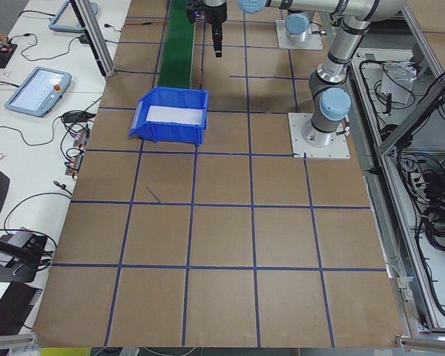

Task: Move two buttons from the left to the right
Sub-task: 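Carry the red button into the far bin and release it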

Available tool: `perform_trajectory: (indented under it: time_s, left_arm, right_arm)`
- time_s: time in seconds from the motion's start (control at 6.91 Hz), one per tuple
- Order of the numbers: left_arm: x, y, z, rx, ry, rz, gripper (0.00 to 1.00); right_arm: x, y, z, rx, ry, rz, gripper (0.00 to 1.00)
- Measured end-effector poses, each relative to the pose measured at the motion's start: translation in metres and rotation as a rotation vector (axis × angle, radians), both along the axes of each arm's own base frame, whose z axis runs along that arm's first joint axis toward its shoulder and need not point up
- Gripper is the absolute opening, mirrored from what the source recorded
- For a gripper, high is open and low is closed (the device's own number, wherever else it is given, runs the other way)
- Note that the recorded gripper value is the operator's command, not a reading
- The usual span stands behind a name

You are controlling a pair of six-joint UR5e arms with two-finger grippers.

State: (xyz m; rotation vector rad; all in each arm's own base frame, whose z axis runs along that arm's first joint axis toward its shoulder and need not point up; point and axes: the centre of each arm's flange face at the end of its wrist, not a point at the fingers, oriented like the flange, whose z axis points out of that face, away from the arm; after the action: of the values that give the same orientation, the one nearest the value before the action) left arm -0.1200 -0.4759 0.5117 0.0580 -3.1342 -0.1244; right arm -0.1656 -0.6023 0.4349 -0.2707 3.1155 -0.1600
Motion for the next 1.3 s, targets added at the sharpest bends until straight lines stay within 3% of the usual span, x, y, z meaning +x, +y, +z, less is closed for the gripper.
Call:
perform_trajectory:
  time_s: [0.29,0.58,1.3]
  left_arm:
    - [0.0,0.0,0.0,0.0,0.0,0.0,1.0]
    - [0.0,0.0,0.0,0.0,0.0,0.0,1.0]
    - [0.0,0.0,0.0,0.0,0.001,0.0,1.0]
  right_arm:
    - [-0.124,0.013,-0.022,0.002,0.015,0.085,0.04]
    - [-0.187,0.012,-0.057,0.011,0.014,0.114,0.04]
    - [-0.19,0.015,-0.1,0.024,-0.05,0.102,0.07]
